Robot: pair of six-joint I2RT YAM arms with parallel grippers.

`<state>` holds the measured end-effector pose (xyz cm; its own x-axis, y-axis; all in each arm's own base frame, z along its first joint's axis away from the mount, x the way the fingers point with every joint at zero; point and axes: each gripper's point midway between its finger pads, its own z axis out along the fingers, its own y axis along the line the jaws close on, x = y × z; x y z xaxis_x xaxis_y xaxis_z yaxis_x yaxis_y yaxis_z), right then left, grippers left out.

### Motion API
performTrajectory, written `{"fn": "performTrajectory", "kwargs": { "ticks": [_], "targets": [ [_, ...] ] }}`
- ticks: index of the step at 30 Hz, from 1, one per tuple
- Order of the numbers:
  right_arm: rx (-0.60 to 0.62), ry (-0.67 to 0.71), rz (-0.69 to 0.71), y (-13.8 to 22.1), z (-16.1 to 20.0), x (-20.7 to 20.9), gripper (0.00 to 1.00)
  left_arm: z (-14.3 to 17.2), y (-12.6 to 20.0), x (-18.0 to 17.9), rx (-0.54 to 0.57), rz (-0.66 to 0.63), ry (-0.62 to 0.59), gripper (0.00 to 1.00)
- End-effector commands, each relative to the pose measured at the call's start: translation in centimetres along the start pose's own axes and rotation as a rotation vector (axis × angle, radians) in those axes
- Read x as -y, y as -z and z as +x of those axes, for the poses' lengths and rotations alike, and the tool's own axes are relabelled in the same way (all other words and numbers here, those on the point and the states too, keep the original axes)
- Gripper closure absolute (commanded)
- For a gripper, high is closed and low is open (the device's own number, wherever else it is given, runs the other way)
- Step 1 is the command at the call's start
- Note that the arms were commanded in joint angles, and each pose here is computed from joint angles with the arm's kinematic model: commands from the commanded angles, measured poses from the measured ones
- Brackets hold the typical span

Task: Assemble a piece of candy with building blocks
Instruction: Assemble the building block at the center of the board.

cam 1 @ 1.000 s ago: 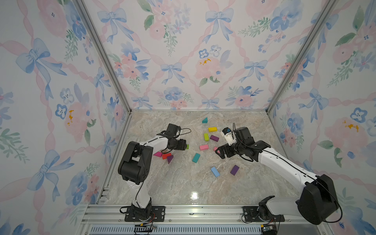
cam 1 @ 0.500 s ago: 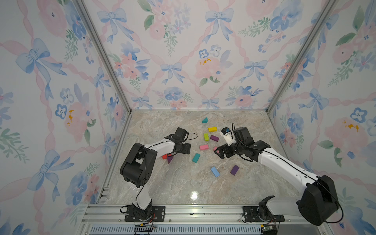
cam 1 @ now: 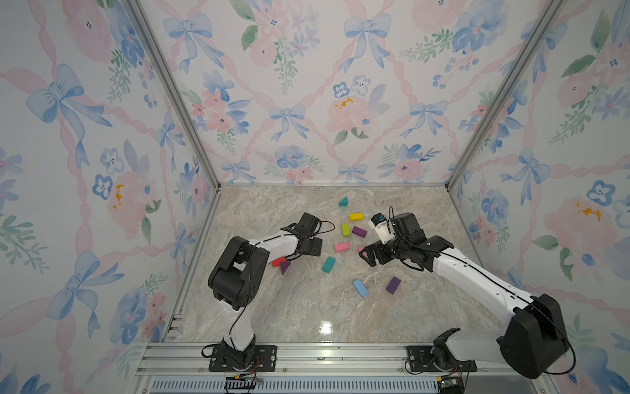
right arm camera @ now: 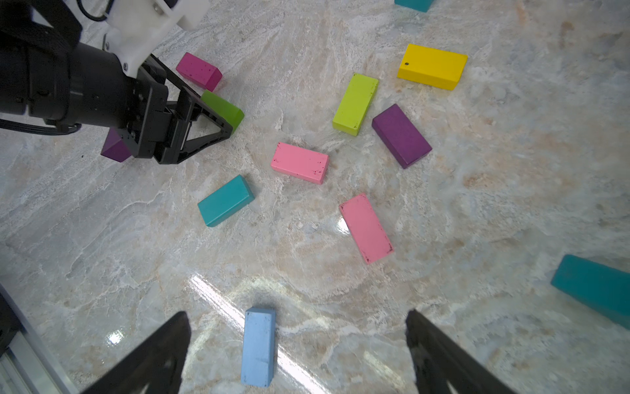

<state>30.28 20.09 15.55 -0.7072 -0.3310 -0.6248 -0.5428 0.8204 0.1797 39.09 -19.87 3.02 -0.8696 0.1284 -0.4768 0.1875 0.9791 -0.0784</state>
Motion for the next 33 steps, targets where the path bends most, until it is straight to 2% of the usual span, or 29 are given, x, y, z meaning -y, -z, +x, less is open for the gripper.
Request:
{"fn": "performTrajectory", "kwargs": {
  "ticks": [1,9,18,21,26,33],
  "targets": [
    [0.009,0.004,0.010,0.4,-0.5,0.3,0.01,0.1,-0.5,-0.3,-0.016,-0.038,0.011,0.33],
    [0.012,-0.006,0.009,0.4,-0.6,1.0,0.01,-0.1,-1.3,-0.3,-0.021,-0.072,0.011,0.42],
    [0.018,-0.009,0.005,0.5,-0.7,1.2,0.01,-1.2,-1.4,-0.7,0.001,-0.103,0.038,0.44],
    [0.020,-0.011,0.004,0.5,-0.8,1.2,0.01,-1.4,-1.3,-0.5,0.002,-0.095,0.039,0.41],
    [0.025,-0.011,0.003,0.7,-0.8,1.2,0.01,-1.9,-1.0,0.0,0.011,-0.067,0.053,0.31],
    [0.031,-0.012,0.000,1.2,-0.7,1.0,0.01,-3.9,2.1,2.0,0.066,0.032,0.042,0.23]
  ]
}}
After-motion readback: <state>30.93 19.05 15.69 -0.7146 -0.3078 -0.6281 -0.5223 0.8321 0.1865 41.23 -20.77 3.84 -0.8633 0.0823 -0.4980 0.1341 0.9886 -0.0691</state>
